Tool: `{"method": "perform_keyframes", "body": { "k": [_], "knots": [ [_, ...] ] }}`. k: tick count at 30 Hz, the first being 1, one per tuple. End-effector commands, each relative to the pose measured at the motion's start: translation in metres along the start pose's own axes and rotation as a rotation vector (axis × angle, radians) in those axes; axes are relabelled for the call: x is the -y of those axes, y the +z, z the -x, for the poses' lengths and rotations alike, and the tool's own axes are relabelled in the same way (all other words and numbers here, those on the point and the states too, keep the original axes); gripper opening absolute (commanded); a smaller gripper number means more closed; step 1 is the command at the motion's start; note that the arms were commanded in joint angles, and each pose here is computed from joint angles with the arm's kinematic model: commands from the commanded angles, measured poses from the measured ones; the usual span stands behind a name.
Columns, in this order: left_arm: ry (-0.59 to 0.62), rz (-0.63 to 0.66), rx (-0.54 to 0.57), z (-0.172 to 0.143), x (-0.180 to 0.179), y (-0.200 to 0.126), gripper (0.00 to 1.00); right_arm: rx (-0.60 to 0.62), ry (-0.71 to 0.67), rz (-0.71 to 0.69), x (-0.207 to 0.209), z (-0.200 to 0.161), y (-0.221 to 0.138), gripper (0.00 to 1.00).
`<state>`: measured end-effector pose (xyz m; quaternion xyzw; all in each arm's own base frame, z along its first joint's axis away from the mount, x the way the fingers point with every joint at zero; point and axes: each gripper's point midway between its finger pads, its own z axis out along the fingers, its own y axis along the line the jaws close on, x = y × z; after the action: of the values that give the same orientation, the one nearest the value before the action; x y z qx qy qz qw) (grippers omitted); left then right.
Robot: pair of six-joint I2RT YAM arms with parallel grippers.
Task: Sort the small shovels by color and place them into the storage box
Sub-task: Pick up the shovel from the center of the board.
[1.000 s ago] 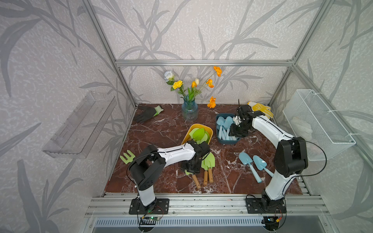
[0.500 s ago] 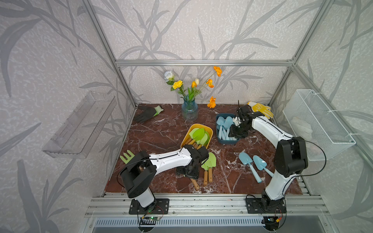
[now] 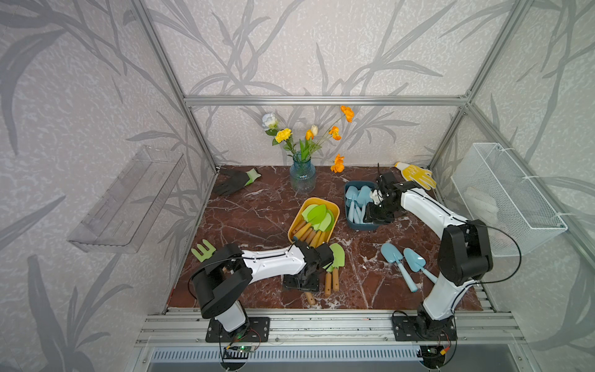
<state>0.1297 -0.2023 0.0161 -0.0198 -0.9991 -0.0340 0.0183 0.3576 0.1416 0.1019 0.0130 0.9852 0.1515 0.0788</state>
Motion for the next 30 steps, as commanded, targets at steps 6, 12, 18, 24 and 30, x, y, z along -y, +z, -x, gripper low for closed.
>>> {"method": "perform_keyframes", "body": {
  "k": [6,12,18,24,30],
  "knots": [
    [-0.085,0.159,-0.01,-0.015,-0.036,0.011,0.39,0.033,-0.017,0.041,-0.012,-0.002,-0.014,0.42],
    [-0.124,0.354,0.038,-0.004,-0.075,-0.016,0.02,0.03,-0.013,0.07,-0.019,0.0,-0.014,0.41],
    [-0.211,0.341,0.124,0.031,-0.114,-0.066,0.0,0.07,-0.005,0.084,-0.026,0.008,-0.023,0.41],
    [-0.134,0.161,0.244,0.106,-0.102,-0.123,0.0,0.13,0.016,0.078,-0.027,0.01,-0.043,0.41],
    [0.092,0.022,0.218,0.168,-0.035,-0.136,0.0,0.172,0.039,0.011,-0.009,-0.003,-0.056,0.4]
  ]
}}
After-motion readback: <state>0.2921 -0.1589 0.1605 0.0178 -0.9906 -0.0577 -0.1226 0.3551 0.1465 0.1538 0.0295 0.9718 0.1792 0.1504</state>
